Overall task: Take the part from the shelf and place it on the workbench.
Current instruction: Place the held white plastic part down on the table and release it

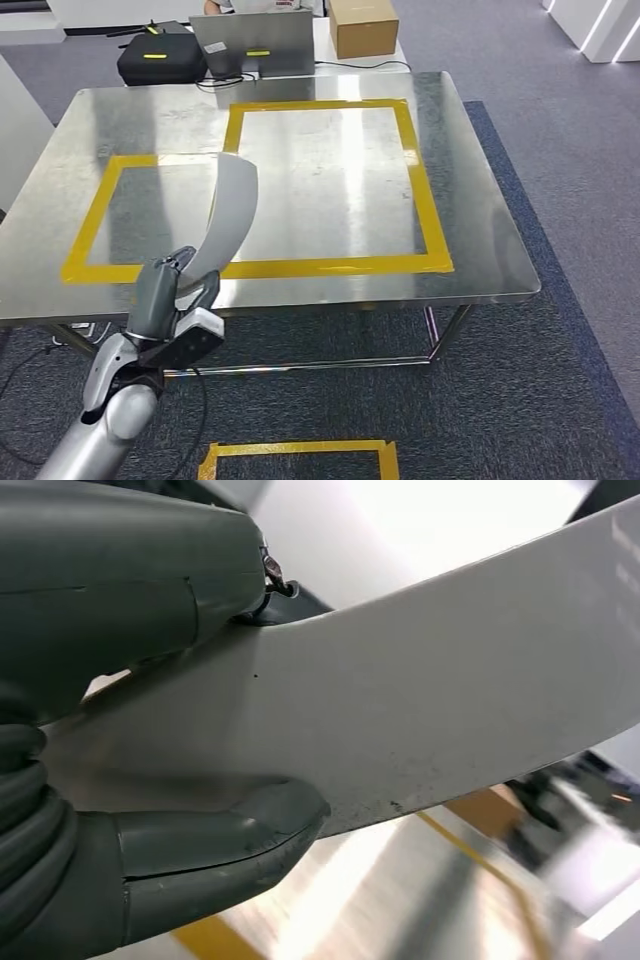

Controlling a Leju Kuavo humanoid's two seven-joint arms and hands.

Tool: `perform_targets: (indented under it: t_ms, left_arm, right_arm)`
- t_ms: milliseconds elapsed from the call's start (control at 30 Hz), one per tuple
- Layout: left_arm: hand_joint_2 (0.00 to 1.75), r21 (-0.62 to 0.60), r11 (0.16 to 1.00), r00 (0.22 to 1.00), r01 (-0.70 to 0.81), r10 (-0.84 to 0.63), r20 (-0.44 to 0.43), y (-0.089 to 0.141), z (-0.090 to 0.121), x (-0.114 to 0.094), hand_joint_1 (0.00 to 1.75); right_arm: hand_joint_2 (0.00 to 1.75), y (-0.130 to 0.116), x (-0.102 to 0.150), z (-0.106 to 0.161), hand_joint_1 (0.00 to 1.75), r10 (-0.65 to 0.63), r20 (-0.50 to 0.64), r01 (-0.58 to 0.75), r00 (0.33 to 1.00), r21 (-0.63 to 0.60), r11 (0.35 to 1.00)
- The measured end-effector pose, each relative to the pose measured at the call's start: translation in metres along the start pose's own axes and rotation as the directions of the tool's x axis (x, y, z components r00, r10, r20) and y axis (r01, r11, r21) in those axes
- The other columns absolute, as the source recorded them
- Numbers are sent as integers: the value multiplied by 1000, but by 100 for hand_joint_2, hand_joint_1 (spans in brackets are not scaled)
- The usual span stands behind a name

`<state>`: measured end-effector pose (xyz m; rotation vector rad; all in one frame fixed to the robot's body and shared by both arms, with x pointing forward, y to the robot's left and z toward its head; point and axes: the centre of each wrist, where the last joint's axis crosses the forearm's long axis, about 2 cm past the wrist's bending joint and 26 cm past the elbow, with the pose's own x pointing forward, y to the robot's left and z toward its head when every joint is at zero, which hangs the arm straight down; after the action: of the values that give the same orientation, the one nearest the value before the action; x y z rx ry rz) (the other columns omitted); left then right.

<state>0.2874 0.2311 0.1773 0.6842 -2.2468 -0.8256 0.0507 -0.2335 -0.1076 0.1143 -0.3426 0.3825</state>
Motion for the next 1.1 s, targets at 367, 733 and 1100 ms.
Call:
perform_targets:
  t_ms: [367, 733, 1100]
  left_arm:
    - [175, -70, 941, 922, 332, -339, -186, 32, -62, -90, 175]
    - [175, -160, 830, 727, 534, -548, -415, 104, -49, -200, 175]
    - [175, -210, 785, 633, 583, -601, -487, 139, 27, -236, 175]
  right_arm:
    - [0, -2, 6, -1, 0, 9, -11, -9, 1000, 9, 1000]
    - [0, 1, 12, -2, 0, 14, -32, -13, 999, 27, 1000]
    - [0, 20, 10, -1, 0, 177, -17, -174, 984, 90, 981]
